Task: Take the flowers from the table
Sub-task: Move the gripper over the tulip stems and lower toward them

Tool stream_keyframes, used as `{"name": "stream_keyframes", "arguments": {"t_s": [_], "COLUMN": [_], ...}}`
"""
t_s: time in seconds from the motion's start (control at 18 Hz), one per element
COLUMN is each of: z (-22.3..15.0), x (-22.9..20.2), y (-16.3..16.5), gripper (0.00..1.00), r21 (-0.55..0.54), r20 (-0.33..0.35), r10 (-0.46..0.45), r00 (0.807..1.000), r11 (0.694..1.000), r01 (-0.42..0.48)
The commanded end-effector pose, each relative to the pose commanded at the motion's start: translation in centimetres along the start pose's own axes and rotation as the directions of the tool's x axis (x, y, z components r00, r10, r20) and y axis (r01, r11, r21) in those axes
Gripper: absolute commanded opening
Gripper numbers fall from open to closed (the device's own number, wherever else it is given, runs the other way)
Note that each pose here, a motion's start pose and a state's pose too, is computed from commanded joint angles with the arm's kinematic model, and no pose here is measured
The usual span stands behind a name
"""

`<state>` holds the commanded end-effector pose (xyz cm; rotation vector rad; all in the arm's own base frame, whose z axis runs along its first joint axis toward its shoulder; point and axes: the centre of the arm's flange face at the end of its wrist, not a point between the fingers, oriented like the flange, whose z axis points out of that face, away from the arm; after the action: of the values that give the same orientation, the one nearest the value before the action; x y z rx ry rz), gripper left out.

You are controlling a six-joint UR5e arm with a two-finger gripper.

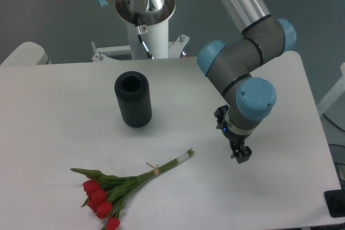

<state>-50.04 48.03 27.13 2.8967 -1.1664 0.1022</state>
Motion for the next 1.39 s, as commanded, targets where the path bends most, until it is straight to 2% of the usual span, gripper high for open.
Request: {"name": "stream_keyframes", "arguments": {"t_s": [0.44,0.56,0.67,0.78,1.0,1.22,1.39], "z": [0.1,0.4,0.5,0.4,0.8,1.5,2.2], "x": [0.0,0.1,0.0,-0.1,0.6,1.6,2.2], "y": [-0.4,-1.9,-4.3,-6.9,-10.7,-16.3,-19.2], "gripper": [1.0,1.0,1.0,1.0,1.0,1.0,1.0], "r21": [-0.001,-0.001,0.002,0.031,0.096,0.092,0.092], "r20": [0.012,0.006,0.012,0.039,0.028,0.012,0.014], "r10": [0.001,-0.046,-0.103,-0.091,-0.084,-0.122,-0.17], "r00": [1.0,0.999,0.995,0.995,0.996,0.992,0.985], "r11": [1.0,0.999,0.995,0.996,0.992,0.988,0.981], "r01": [-0.001,0.046,0.103,0.089,0.081,0.12,0.168]}}
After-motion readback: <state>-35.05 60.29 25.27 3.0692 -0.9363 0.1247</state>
